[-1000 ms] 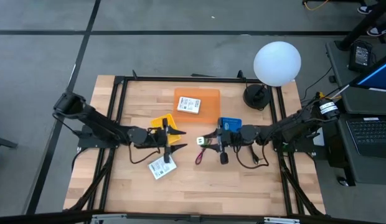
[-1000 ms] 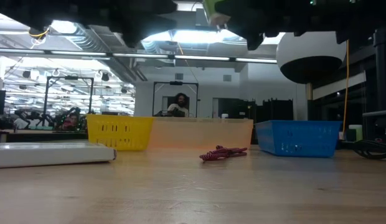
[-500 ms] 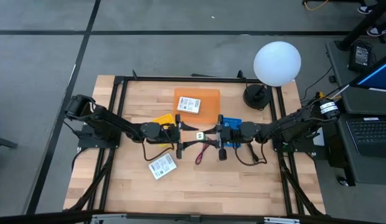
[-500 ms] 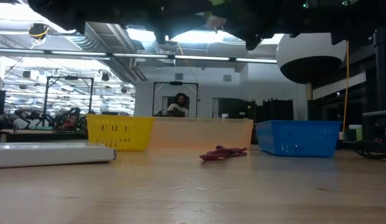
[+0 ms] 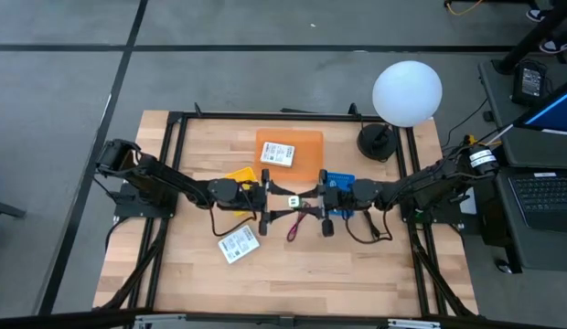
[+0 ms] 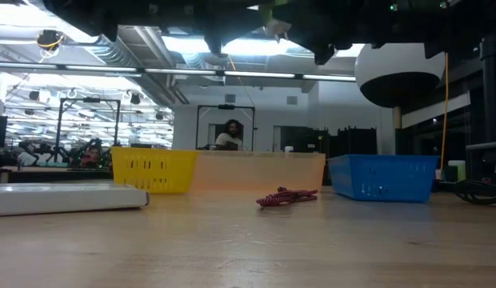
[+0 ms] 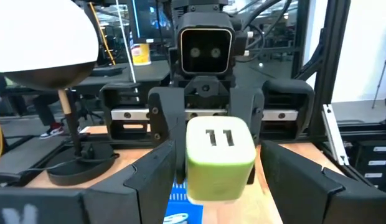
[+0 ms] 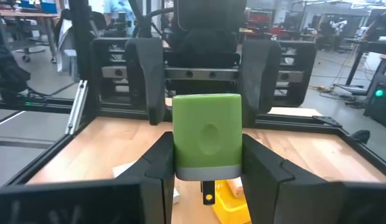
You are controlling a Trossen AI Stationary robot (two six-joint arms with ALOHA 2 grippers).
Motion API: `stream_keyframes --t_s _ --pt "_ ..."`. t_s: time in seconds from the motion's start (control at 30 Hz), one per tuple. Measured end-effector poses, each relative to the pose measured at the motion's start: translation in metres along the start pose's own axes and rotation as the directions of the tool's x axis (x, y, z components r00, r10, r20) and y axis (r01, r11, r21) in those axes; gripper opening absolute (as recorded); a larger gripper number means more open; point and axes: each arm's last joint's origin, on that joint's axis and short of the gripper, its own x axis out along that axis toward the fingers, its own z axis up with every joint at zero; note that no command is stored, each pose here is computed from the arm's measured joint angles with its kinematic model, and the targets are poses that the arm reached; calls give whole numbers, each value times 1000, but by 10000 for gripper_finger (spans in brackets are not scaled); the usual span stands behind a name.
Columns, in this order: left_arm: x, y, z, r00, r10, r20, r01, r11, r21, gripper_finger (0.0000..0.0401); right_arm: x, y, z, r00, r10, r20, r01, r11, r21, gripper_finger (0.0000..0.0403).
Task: Pick and place items into bin
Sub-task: Put the green charger adapter into the yellow bin
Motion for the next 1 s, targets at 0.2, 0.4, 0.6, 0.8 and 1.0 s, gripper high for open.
stream_keyframes --t_s 0.2,0.4,0.6,0.8,1.0 --pt "0 0 -2 1000 -2 -16 2 1000 1 228 0 0 0 1000 1 3 -1 1000 -1 117" --pt "0 0 -1 1000 -2 -14 2 1000 3 214 0 0 1 1000 0 7 0 1000 -3 117" --pt "0 0 -1 1000 -3 -9 3 1000 27 165 0 0 1 1000 0 10 0 1000 -9 117" --pt "0 -1 1 1000 -10 5 10 998 60 135 0 0 2 1000 -4 15 4 1000 -20 117" --pt "0 -1 1 1000 -14 6 13 997 72 135 0 0 2 1000 -4 15 4 1000 -25 117"
